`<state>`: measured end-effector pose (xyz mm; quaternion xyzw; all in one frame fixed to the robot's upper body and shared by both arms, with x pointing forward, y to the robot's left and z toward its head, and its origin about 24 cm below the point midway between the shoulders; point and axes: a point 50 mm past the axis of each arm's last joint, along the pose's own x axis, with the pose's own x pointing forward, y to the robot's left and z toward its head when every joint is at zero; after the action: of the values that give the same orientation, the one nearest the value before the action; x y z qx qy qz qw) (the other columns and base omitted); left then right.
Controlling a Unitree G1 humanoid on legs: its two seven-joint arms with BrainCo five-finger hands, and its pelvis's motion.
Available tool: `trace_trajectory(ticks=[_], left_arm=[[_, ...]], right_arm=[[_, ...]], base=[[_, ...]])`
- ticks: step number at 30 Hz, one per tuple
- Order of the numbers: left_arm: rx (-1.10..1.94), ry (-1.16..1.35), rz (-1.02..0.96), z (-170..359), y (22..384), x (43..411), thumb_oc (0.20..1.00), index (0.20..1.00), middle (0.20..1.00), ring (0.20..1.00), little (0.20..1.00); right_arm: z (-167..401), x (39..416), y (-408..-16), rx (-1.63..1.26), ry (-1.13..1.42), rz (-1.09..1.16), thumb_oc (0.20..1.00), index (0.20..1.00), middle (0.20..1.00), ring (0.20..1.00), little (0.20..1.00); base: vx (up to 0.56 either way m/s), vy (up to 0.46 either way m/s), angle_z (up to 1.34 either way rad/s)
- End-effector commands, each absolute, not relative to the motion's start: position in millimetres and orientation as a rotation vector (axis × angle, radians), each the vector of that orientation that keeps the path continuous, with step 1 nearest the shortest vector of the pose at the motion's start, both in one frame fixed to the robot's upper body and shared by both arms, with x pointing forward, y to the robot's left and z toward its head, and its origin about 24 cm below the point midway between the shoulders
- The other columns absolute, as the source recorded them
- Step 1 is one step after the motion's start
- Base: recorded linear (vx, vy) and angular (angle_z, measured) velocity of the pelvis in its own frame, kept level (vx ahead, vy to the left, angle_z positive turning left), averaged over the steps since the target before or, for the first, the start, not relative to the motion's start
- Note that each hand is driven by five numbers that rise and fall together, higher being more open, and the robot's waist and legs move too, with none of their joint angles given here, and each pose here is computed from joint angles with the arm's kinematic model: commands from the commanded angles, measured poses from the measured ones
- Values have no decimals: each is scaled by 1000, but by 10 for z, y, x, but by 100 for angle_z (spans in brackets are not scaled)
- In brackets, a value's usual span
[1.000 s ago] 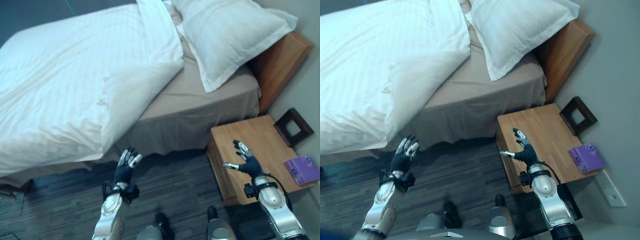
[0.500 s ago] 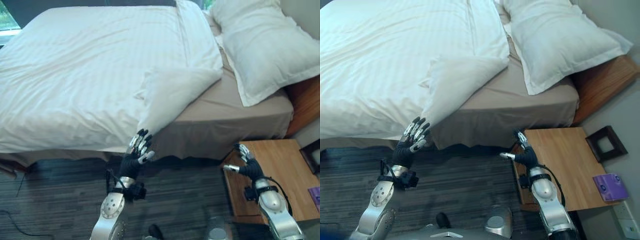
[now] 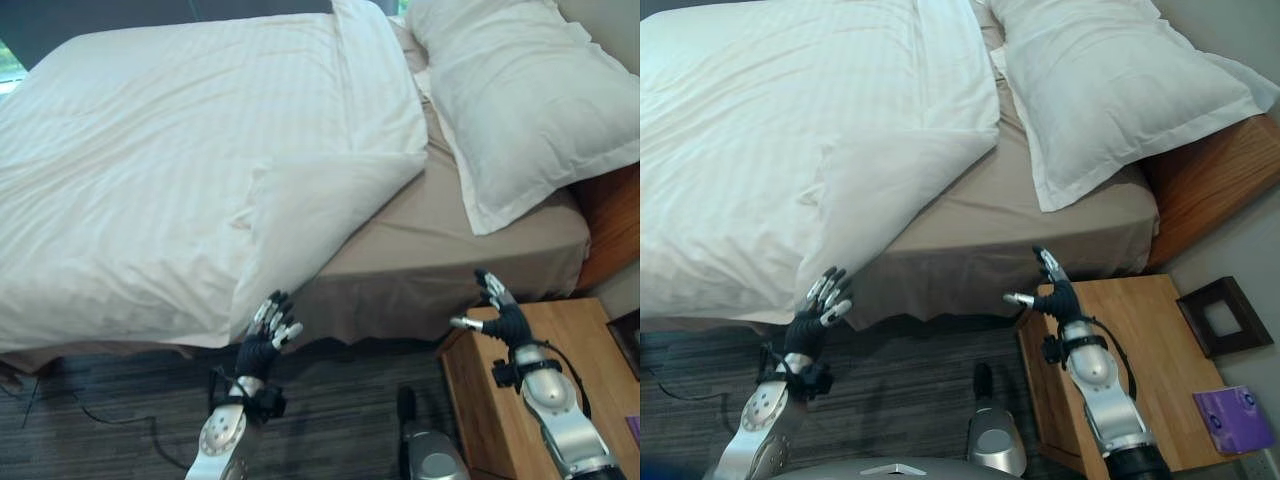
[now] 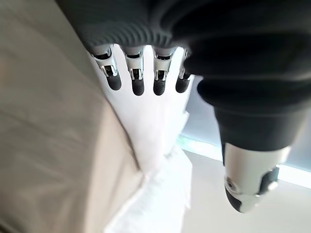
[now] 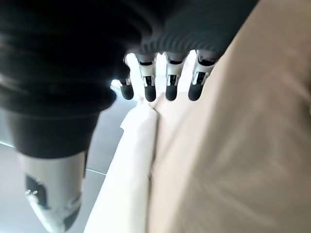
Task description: Making the bed.
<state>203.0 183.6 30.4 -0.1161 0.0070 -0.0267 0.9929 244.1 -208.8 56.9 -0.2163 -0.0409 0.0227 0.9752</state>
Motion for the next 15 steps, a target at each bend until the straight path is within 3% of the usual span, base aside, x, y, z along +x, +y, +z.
trace_trajectory(ticks=[1, 4, 9, 15], left_arm=[[-180, -221, -29, 728, 1980, 2051, 1000, 1000, 1000, 1000, 1000], [-164, -246, 8, 770, 2025, 2038, 1000, 1000, 1000, 1000, 1000], [-112, -225, 105, 707, 2194, 1934, 1000, 1000, 1000, 1000, 1000], [-15, -145, 60, 585, 2170, 1933, 1000, 1000, 1000, 1000, 1000]], right_arm=[[963, 2507, -2035, -455, -309, 25, 1000, 1000, 1000, 1000, 1000], [955, 2499, -2056, -448, -307, 7, 1000, 1000, 1000, 1000, 1000], [931, 2494, -2070, -490, -294, 8, 1000, 1000, 1000, 1000, 1000], [812, 2462, -2021, -509, -246, 27, 1000, 1000, 1000, 1000, 1000]], base=[[59, -201, 19], [104, -25, 11], [140, 217, -3], [149, 211, 1]])
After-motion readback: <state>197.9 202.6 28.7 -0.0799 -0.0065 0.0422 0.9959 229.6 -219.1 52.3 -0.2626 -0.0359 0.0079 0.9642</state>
